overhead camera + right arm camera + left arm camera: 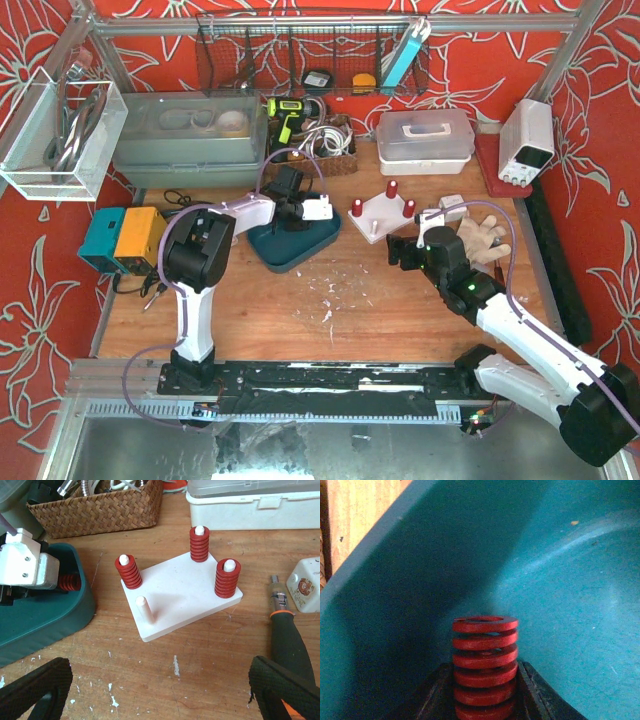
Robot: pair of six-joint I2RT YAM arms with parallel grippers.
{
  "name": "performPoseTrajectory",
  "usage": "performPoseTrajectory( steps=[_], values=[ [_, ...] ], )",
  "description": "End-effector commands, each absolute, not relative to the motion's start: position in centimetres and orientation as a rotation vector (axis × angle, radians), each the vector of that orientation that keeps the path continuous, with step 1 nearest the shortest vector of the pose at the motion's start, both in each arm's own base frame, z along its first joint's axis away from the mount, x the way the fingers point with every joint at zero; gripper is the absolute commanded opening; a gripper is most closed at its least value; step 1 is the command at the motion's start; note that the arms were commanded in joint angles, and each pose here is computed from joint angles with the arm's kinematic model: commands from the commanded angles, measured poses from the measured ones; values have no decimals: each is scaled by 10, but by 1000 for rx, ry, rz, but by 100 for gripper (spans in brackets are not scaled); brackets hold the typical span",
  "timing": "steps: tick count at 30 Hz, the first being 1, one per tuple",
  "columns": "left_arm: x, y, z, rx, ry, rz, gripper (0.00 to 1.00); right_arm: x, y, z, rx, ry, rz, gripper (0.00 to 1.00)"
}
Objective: Install the large spring
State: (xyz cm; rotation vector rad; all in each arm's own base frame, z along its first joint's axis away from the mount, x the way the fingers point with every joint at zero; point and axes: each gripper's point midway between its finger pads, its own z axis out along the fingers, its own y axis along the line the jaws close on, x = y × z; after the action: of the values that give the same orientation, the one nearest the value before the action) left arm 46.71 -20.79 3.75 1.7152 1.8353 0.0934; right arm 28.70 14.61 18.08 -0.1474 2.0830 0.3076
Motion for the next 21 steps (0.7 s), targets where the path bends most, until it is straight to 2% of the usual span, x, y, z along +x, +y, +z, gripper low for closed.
performPoseTrajectory(
  steps=[1,8,11,13,15,21],
  values=[
    [441,-204,11,1776,1943,-36,34,288,144,183,-131,2062,303,97],
    [438,-204,12,1778,1962,-58,15,289,145,181,-134,2068,305,97],
    [437,-203,14,1777,1968,-52,12,289,145,180,-134,2071,298,97],
    [436,-203,17,1764,1971,-57,16,289,145,180,-134,2071,298,97],
    [436,-203,17,1753,1979,-61,31,289,145,180,-132,2070,299,97],
    [437,-199,1,1768,2011,-40,39,289,145,179,-133,2070,296,97]
  ],
)
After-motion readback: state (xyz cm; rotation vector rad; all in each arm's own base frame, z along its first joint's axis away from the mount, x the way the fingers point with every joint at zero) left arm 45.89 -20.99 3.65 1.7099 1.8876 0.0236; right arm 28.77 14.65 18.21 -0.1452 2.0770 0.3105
